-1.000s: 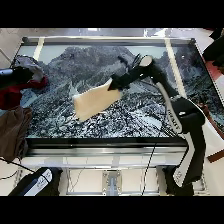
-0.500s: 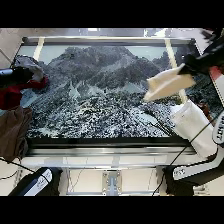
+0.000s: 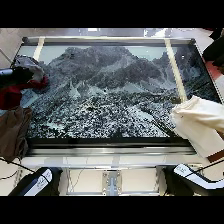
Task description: Fold the shirts.
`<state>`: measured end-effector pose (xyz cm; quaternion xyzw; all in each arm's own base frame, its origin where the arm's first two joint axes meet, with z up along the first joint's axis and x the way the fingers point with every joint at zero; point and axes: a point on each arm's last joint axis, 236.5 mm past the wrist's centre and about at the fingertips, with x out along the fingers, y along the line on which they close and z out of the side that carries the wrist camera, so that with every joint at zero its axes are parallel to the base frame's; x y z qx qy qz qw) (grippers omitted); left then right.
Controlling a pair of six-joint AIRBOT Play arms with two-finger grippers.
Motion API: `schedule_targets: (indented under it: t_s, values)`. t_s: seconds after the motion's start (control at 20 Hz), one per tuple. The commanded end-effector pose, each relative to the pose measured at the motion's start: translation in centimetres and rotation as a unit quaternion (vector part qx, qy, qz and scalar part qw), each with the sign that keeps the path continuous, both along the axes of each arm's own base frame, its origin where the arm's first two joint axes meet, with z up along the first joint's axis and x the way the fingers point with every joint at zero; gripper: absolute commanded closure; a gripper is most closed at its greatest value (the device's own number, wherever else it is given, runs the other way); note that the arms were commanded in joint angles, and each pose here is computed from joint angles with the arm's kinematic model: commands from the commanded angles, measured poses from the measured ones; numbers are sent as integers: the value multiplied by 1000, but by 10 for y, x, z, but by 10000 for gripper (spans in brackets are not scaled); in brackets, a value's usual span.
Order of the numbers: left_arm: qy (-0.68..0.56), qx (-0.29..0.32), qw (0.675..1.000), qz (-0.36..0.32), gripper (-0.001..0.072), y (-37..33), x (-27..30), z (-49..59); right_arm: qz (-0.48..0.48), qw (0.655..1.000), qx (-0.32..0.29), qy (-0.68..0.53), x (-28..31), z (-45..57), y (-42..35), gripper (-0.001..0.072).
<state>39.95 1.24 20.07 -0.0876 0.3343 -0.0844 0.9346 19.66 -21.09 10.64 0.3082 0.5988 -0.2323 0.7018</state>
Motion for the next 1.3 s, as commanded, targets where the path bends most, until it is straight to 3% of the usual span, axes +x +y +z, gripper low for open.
schedule_targets:
  t_s: [0.0,0.05,0.2,0.3,0.35,0.4,0.45,0.5,0.65,0.75,0.95,1.25]
  values:
    - [0,0,1000,0,696,0,0,0,-89,993,64,51,-68,-55,15,266]
    - [1,0,1000,0,696,0,0,0,-103,989,84,63,-76,-56,21,91]
    - [12,-2,1000,-6,696,-3,-4,-4,-123,989,72,33,-64,-25,15,61]
    - [14,-2,1000,-7,696,-3,-5,-5,-114,991,50,-59,-27,18,8,64]
    - [14,-2,1000,-7,696,-3,-5,-5,-91,985,55,-137,5,46,13,119]
    - [14,-2,1000,-7,696,-3,-5,-5,-59,971,75,-218,38,76,28,290]
    - [15,-2,1000,-7,696,-3,-5,-5,-13,950,93,-297,69,107,50,543]
    - [17,-2,1000,-8,696,-3,-6,-6,58,923,107,-365,94,137,81,685]
    - [31,-5,999,-16,696,-7,-11,-10,276,850,134,-428,116,174,190,698]
    - [31,-5,999,-16,695,-7,-11,-10,365,831,137,-398,116,162,241,698]
    - [31,-6,999,-16,696,-7,-11,-10,464,820,81,-326,121,124,295,698]
    - [31,-6,999,-16,696,-7,-11,-10,561,758,101,-316,104,118,376,698]
